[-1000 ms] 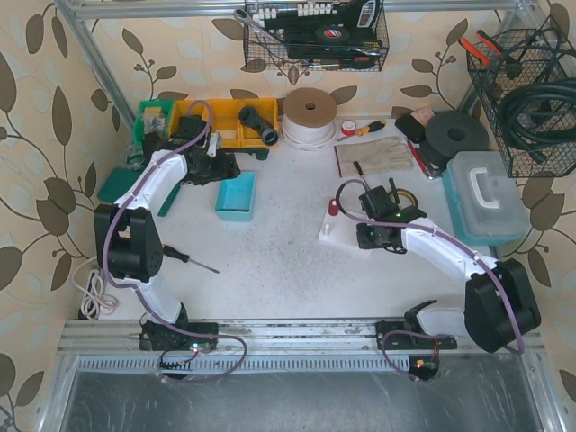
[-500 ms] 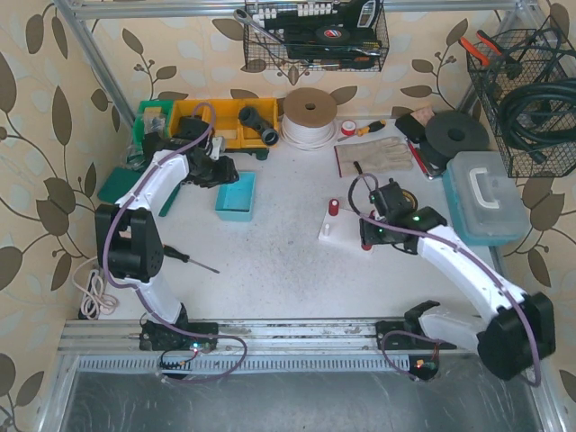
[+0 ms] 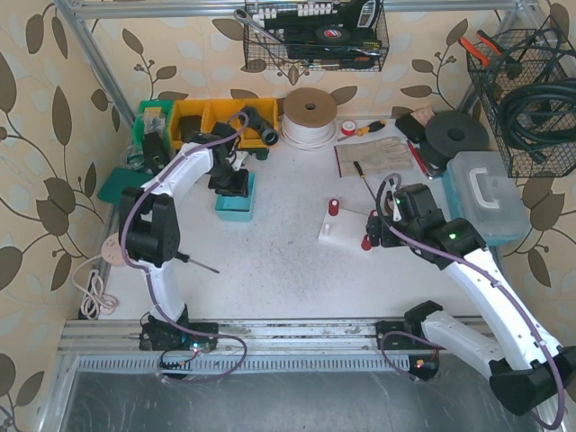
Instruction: Install the large spring
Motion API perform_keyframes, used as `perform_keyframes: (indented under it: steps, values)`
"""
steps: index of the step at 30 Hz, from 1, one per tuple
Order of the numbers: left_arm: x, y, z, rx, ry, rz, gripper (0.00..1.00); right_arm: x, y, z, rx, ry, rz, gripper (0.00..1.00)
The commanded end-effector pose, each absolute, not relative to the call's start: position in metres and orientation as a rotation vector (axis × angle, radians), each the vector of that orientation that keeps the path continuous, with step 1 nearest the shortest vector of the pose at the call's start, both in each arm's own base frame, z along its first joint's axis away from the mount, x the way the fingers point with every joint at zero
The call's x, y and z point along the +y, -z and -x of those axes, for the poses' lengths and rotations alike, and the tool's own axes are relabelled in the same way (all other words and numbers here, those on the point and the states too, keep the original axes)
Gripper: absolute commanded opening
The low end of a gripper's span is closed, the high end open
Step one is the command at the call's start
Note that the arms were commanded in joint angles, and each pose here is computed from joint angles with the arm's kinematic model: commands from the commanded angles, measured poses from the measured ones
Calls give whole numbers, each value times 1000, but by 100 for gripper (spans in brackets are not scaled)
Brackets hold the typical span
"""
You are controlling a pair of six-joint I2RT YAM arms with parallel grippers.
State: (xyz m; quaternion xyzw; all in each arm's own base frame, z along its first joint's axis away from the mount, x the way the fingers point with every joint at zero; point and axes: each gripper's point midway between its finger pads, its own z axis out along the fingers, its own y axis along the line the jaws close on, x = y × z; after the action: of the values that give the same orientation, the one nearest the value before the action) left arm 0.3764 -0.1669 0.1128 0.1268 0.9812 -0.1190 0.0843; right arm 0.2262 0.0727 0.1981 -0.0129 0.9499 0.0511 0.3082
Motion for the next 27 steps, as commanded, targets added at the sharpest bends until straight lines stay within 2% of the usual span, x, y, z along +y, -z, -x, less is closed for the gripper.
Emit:
perform_keyframes:
  steps: [1, 11, 14, 20, 27]
  values:
    - [-164, -101, -365, 3020, 334, -479, 43, 72, -204, -220, 2517, -139, 53, 96]
    - [-166, -59, -356, 3132, 391, -552, 53, 77, -204, -235, 2527, -129, 43, 96]
    - [-168, -45, -359, 3141, 392, -557, 53, 79, -205, -241, 2533, -115, 45, 96]
    - [-154, -25, -372, 3132, 229, -608, 48, 79, -205, -248, 2540, -90, 42, 96]
    - [-146, -57, -407, 2988, 87, -611, 45, 81, -198, -250, 2574, -82, 50, 96]
